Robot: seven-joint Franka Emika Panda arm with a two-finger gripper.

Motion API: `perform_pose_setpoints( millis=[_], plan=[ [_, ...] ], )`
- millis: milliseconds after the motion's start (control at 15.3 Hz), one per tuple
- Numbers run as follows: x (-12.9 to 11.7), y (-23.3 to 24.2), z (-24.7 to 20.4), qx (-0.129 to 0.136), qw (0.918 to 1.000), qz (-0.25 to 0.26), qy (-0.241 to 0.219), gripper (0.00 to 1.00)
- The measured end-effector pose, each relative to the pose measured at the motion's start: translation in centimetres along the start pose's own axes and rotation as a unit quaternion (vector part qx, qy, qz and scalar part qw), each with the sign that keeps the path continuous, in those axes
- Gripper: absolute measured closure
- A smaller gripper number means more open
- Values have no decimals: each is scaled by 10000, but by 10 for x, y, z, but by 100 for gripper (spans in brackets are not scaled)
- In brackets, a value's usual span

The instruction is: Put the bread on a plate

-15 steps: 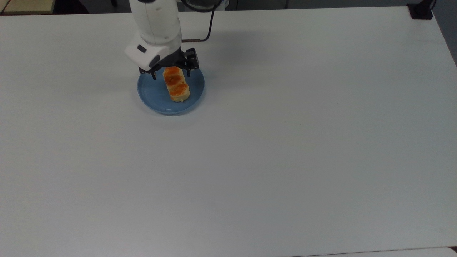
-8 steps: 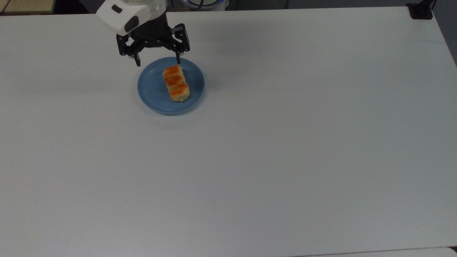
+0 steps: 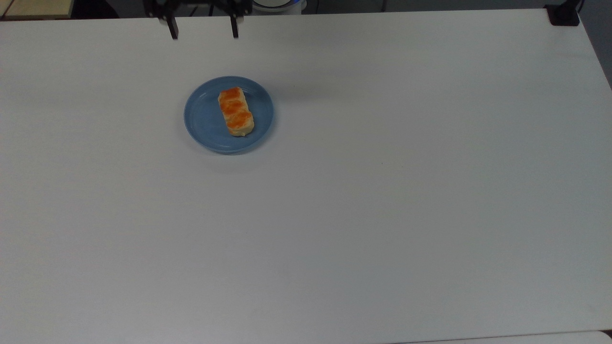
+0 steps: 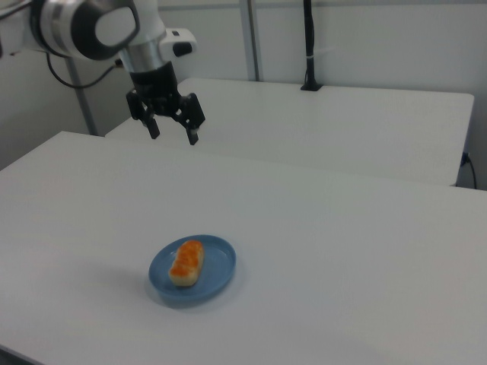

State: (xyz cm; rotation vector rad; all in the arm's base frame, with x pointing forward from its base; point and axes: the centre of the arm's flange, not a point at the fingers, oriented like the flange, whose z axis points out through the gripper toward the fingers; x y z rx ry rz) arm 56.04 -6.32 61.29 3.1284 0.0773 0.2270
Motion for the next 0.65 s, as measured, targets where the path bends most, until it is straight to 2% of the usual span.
perform_pose_setpoints(
  millis=[196,654],
  plan=[
    [-12,13,-13,-4,10000,6,67,0],
    [-14,20,-2,-19,10000,43,-49,0]
  ],
)
